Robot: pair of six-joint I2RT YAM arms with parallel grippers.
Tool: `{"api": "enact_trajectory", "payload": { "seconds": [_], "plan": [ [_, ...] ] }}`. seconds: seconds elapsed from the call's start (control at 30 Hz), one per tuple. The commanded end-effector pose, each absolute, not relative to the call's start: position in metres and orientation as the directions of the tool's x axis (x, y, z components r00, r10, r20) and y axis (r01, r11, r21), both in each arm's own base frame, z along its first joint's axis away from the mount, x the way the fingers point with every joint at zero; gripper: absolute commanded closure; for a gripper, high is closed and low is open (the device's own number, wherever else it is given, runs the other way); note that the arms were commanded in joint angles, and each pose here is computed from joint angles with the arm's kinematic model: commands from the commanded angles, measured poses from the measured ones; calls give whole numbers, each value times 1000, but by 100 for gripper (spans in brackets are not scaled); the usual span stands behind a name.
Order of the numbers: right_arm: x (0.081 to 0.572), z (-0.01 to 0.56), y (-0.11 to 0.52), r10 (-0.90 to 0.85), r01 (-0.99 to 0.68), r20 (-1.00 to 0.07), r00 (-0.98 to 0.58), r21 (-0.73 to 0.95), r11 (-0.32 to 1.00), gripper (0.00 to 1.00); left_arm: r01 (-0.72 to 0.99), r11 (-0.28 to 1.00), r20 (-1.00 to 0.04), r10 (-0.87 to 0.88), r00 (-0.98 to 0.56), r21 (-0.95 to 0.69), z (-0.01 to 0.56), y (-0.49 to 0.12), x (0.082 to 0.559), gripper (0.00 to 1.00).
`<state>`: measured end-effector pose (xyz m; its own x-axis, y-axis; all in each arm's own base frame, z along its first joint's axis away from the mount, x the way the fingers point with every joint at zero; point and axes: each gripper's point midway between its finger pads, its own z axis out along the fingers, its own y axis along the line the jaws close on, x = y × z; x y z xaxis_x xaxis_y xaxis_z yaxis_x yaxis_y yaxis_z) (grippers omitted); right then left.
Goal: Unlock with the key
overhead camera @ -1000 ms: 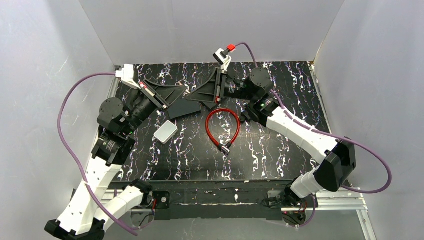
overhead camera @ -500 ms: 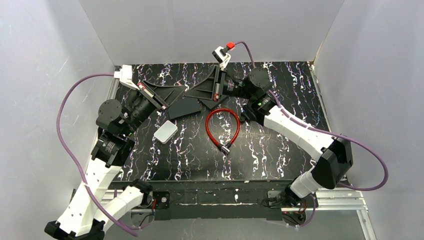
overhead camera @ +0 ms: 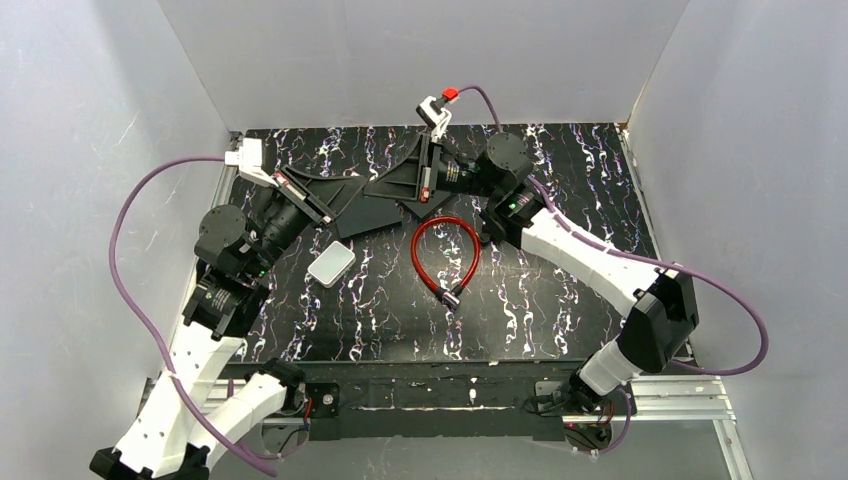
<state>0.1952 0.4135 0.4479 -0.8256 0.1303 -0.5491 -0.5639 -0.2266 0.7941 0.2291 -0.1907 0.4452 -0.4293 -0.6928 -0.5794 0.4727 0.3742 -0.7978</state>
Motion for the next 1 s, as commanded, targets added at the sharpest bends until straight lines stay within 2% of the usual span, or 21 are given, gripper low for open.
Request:
{"api": "enact_trajectory", "payload": {
  "seconds": [0.0, 0.1, 0.17, 0.23, 0.43, 0.57, 0.7, 0.8, 0.9, 0.97],
  "plan": [
    [199, 457, 417, 126, -615, -602, -788, 763, -199, 99, 484, 422, -622, -676, -395, -766, 442, -181, 217, 67],
    [199, 451, 419, 85, -624, -619, -781, 766, -154, 99, 438, 494, -651, -664, -367, -751, 432, -167, 214, 35],
    [199, 440, 419, 27, -612, -612, -790, 785, -99, 99, 409, 544, -676, -653, -341, -732, 426, -156, 209, 23],
    [198, 423, 417, -43, -603, -603, -796, 797, -16, 99, 377, 601, -708, -630, -320, -705, 419, -143, 202, 16],
    [183, 356, 390, -258, -553, -496, -829, 796, 246, 99, 263, 801, -830, -450, -330, -539, 383, -104, 179, 15],
    [165, 331, 367, -339, -564, -467, -817, 769, 302, 99, 372, 805, -872, -336, -357, -462, 380, -112, 160, 17],
    [148, 337, 350, -407, -626, -503, -762, 734, 264, 99, 568, 683, -875, -239, -421, -460, 388, -148, 141, 18],
    [138, 338, 341, -447, -642, -504, -739, 729, 239, 99, 679, 520, -849, -217, -483, -518, 397, -178, 127, 19],
    [125, 343, 340, -444, -612, -491, -750, 769, 184, 99, 712, 386, -806, -196, -558, -587, 396, -200, 121, 23],
    [121, 343, 335, -441, -616, -494, -750, 764, 191, 99, 709, 318, -775, -182, -605, -629, 393, -210, 119, 26]
  ]
}}
